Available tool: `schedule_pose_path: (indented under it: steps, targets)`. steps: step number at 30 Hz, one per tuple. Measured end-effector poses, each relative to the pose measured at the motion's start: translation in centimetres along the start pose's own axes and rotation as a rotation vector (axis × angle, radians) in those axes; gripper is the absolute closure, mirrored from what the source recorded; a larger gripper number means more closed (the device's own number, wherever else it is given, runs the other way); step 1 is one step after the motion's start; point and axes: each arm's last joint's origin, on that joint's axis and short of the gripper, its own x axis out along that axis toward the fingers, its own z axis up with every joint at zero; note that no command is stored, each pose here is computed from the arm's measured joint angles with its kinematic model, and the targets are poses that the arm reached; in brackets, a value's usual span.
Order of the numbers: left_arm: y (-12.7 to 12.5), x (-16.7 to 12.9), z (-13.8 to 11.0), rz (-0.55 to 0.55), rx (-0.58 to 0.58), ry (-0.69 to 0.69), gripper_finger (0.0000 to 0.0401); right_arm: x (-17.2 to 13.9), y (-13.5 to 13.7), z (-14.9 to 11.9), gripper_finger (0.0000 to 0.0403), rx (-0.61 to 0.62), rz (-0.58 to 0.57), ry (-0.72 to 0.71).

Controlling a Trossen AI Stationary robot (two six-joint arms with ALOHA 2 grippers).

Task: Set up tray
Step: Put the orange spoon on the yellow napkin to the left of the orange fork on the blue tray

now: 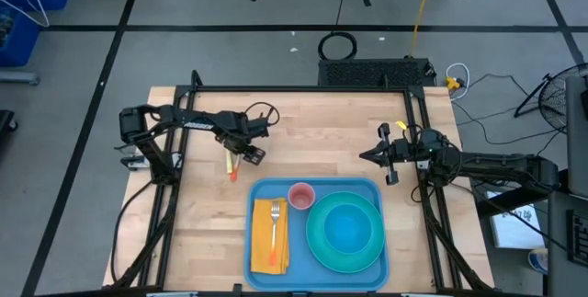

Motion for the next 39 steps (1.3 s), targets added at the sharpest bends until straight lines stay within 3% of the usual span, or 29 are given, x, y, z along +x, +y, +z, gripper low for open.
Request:
schedule_pose_path:
  steps: [18, 29, 33, 39]
  targets:
    - [0.4, 0.0, 0.2, 0.012, -0.014, 0.0, 0.0388, 0.0, 0.0, 0.0, 0.0403, 0.0, 0.0, 0.0]
    - [-0.8, -1.7, 1.2, 0.025, -0.043, -0.066, 0.0391, 0.0, 0.0, 0.1, 0.0403, -0.022, 0.0, -0.005]
    - [-2.9, -5.1, 2.3, -0.037, -0.003, -0.155, 0.0392, 0.0, 0.0, 0.1, 0.0403, -0.025, -0.001, -0.007]
    - [-6.4, -10.1, 1.6, -0.053, 0.021, -0.25, 0.0392, 0.0, 0.0, 0.1, 0.0403, -0.025, 0.0, -0.006]
